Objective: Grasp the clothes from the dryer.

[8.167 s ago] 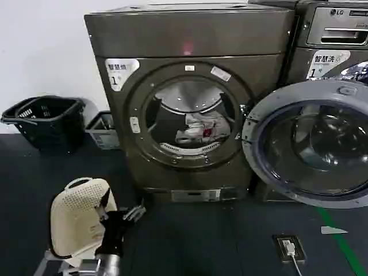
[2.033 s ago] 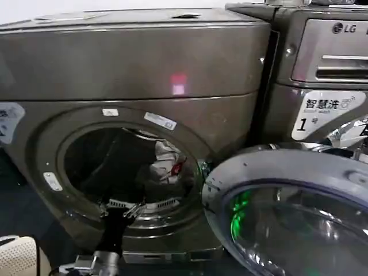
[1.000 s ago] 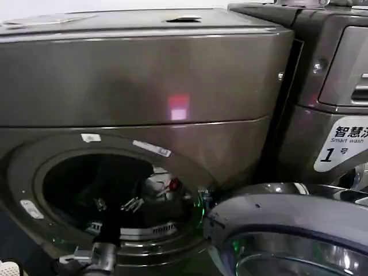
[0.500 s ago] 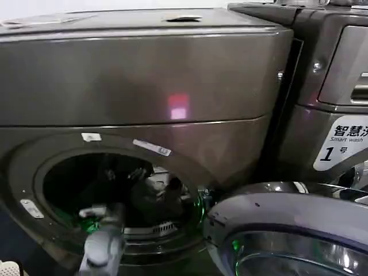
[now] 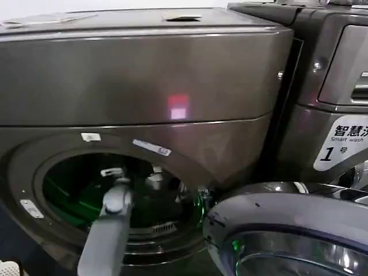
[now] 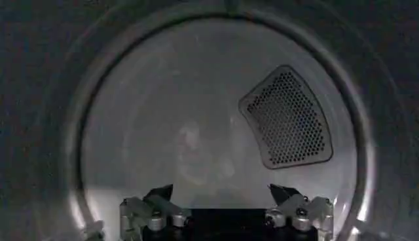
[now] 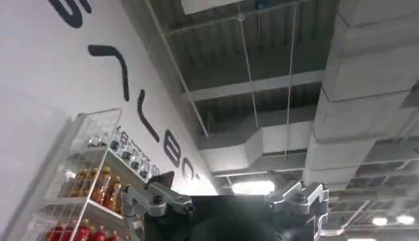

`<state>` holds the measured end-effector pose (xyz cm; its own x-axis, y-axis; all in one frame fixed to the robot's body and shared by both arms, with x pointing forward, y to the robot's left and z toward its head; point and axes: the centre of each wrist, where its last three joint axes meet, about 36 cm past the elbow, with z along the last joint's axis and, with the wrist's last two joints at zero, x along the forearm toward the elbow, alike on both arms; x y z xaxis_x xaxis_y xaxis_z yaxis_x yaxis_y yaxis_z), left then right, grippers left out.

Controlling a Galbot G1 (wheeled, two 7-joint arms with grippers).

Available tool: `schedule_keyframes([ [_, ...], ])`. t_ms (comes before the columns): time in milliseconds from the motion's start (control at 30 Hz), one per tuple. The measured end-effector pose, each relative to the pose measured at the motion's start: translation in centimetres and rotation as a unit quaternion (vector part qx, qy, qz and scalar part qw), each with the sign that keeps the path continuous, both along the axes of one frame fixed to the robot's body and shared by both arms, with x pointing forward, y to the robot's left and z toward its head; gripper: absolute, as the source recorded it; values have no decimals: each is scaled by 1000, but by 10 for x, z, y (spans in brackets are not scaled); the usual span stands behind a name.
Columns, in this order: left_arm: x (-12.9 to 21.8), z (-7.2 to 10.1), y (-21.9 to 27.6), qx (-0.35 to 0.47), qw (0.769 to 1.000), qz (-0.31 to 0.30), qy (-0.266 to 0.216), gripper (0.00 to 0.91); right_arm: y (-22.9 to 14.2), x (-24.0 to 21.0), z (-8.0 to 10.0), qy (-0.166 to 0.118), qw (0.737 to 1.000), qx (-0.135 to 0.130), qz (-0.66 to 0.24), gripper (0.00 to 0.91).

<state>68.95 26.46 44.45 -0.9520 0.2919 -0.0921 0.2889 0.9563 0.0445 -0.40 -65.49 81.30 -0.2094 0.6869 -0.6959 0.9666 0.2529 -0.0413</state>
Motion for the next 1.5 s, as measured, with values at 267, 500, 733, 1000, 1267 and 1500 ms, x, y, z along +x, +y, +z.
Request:
schedule_keyframes([
  [267,34,3,13,167,974,-145,44,907,2,0,-1,4,1000,0,1,907],
  [500,53,14,33,347,902,-236,103,907,2,-5,-1,5,1000,1,-3,907],
  [733,66,29,42,476,816,-282,167,907,4,-5,-1,7,1000,-1,-2,907],
  [1000,77,42,29,571,736,-298,211,907,5,-5,-2,9,1000,-1,-1,907],
  [1267,82,40,3,610,696,-303,227,907,5,-5,-3,10,1000,-1,-1,907],
  [1500,80,29,-4,631,669,-311,237,907,5,-5,-7,11,1000,1,-1,907],
])
